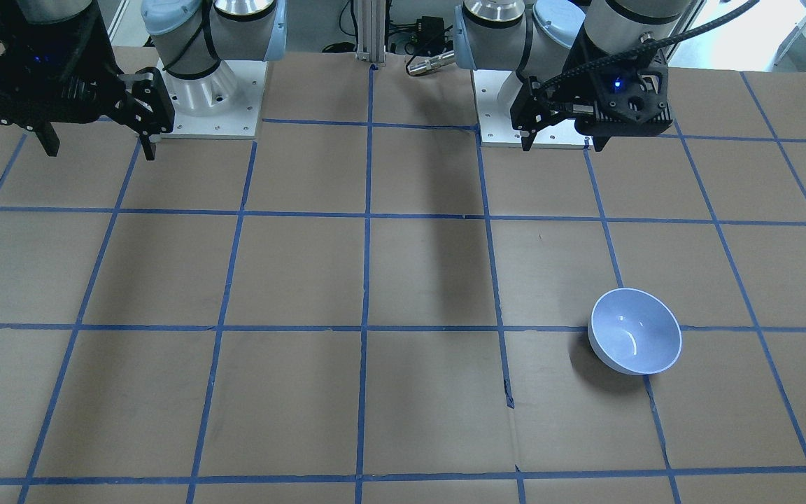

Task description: Stack green bowl on blue bowl

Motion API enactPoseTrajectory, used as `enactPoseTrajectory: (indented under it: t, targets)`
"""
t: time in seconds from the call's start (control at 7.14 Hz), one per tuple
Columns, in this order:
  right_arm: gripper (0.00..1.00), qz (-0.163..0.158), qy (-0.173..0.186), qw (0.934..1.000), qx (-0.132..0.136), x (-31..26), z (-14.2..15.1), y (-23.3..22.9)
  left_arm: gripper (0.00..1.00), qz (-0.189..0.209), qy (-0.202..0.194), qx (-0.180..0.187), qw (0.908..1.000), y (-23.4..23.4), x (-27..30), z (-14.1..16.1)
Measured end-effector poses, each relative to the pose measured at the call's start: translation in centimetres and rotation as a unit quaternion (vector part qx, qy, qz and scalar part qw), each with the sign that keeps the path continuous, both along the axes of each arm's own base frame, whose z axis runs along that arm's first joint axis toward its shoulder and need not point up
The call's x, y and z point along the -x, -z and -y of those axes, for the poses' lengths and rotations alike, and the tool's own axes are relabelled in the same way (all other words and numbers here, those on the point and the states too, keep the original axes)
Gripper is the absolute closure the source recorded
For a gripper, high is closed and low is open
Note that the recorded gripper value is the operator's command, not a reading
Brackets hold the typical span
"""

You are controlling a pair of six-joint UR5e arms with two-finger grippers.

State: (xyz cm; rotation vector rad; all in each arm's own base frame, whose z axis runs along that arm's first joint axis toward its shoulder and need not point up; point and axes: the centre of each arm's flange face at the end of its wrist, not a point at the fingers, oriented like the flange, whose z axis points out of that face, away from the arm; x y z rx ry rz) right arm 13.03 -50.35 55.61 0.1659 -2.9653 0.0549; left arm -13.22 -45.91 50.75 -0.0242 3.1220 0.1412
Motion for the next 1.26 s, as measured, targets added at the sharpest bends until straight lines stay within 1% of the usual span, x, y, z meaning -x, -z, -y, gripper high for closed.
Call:
enactPoseTrajectory:
  t: [0.7,1.26]
  targets:
    - [0.0,0.0,0.0,1.0,0.0,-0.02,-0.01,0.0,0.0,-0.001,0.0,-0.002,1.0,0.33,0.16,0.17]
    - [0.0,0.0,0.0,1.0,0.0,-0.03,-0.01,0.0,0.0,-0.015,0.0,-0.001,0.9999,0.06,0.59,-0.15]
